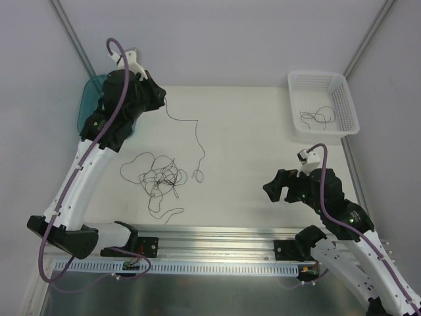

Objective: Untangle the cables
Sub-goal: Untie the cable, then place the cable in the bin.

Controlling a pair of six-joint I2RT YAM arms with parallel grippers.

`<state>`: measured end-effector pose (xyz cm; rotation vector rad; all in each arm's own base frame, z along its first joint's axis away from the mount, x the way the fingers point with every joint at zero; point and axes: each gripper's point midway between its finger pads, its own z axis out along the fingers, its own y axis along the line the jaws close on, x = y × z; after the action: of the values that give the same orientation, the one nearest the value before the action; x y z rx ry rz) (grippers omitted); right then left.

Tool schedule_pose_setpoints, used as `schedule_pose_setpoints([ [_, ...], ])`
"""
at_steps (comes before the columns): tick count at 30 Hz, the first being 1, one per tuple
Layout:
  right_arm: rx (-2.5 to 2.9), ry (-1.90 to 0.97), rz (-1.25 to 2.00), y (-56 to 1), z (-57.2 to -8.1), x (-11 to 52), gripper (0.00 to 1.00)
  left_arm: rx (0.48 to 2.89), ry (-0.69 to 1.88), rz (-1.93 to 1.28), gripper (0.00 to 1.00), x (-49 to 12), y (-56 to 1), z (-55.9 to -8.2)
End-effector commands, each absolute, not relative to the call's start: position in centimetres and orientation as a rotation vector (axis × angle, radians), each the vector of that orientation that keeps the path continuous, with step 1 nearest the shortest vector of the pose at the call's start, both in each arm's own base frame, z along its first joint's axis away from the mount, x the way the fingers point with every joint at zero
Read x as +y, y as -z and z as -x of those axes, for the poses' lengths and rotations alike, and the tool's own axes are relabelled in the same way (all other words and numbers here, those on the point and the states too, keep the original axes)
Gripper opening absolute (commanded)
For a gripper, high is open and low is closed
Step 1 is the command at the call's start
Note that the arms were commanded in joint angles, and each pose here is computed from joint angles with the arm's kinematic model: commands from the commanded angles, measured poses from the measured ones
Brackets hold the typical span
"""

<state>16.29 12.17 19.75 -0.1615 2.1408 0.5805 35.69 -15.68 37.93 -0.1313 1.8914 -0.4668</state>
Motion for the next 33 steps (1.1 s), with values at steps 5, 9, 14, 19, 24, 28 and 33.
schedule_pose_setpoints([
  [5, 2.166, -0.582, 0.199, -18.6, -16.3, 12.6, 0.97, 1.631, 0.389, 0.174, 0.00, -8.2, -50.4, -37.6],
  [9, 2.172, -0.595, 0.204, -18.5, -16.3, 12.9, 0.97, 1.488, 0.304, 0.252, 0.00, -3.7, -56.0, -39.4],
  [14, 2.187, -0.599, 0.203, -18.1, -16.3, 13.0, 0.97, 1.346, 0.165, 0.348, 0.00, 2.0, -60.4, -40.5],
  [19, 2.228, -0.591, 0.215, -17.0, -16.3, 13.2, 0.97, 1.352, -0.034, 0.452, 0.00, 7.7, -57.4, -44.2],
  [24, 2.262, -0.583, 0.218, -15.6, -16.3, 13.3, 0.97, 1.525, -0.245, 0.507, 0.00, 12.0, -47.6, -50.1],
  [28, 2.286, -0.588, 0.221, -14.8, -16.4, 13.6, 0.97, 1.703, -0.349, 0.525, 0.00, 13.9, -38.8, -53.2],
  [33, 2.304, -0.583, 0.230, -14.6, -16.4, 13.7, 0.97, 1.889, -0.392, 0.580, 0.12, 16.8, -29.1, -54.7],
])
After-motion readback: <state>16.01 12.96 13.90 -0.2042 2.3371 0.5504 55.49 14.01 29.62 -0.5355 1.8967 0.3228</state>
